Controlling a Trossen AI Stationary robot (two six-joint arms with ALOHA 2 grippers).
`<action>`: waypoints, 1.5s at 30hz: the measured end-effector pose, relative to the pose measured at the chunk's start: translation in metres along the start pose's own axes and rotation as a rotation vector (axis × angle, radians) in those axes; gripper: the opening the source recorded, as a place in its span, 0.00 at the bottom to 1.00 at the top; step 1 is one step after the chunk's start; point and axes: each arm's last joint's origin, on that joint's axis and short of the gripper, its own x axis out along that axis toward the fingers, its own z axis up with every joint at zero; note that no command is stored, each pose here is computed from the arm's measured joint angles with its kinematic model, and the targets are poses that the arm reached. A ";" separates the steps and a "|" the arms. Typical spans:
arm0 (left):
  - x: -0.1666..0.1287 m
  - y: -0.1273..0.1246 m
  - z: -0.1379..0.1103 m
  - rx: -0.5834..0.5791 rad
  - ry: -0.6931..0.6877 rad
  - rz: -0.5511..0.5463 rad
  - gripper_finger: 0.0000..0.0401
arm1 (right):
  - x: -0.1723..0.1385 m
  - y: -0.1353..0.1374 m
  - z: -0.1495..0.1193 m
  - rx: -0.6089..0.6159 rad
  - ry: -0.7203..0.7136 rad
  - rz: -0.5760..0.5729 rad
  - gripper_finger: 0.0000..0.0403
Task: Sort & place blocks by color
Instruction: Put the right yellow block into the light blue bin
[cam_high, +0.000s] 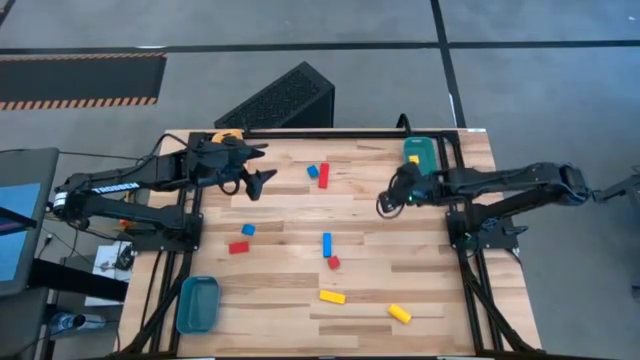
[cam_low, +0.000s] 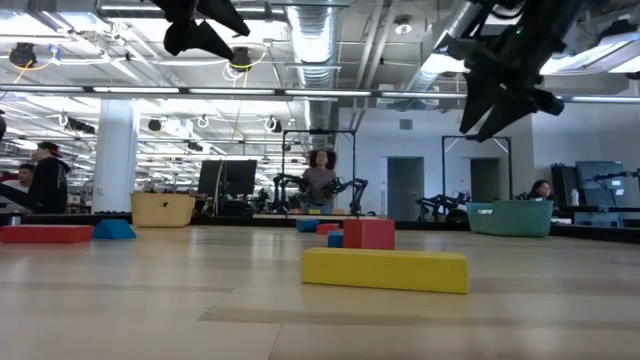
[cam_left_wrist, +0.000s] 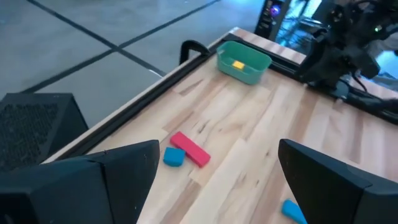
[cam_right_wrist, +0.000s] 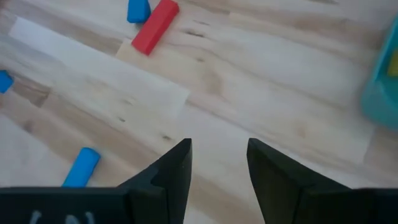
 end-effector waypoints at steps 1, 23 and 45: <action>0.000 0.000 0.000 0.009 0.001 -0.003 0.79 | -0.002 0.002 -0.004 0.009 -0.003 0.000 0.44; 0.001 0.003 0.002 0.047 -0.015 0.006 0.79 | 0.001 0.009 -0.011 -0.016 0.056 0.039 0.44; 0.056 -0.018 -0.024 0.079 0.208 0.015 0.79 | 0.035 0.058 -0.062 0.129 0.388 0.109 0.44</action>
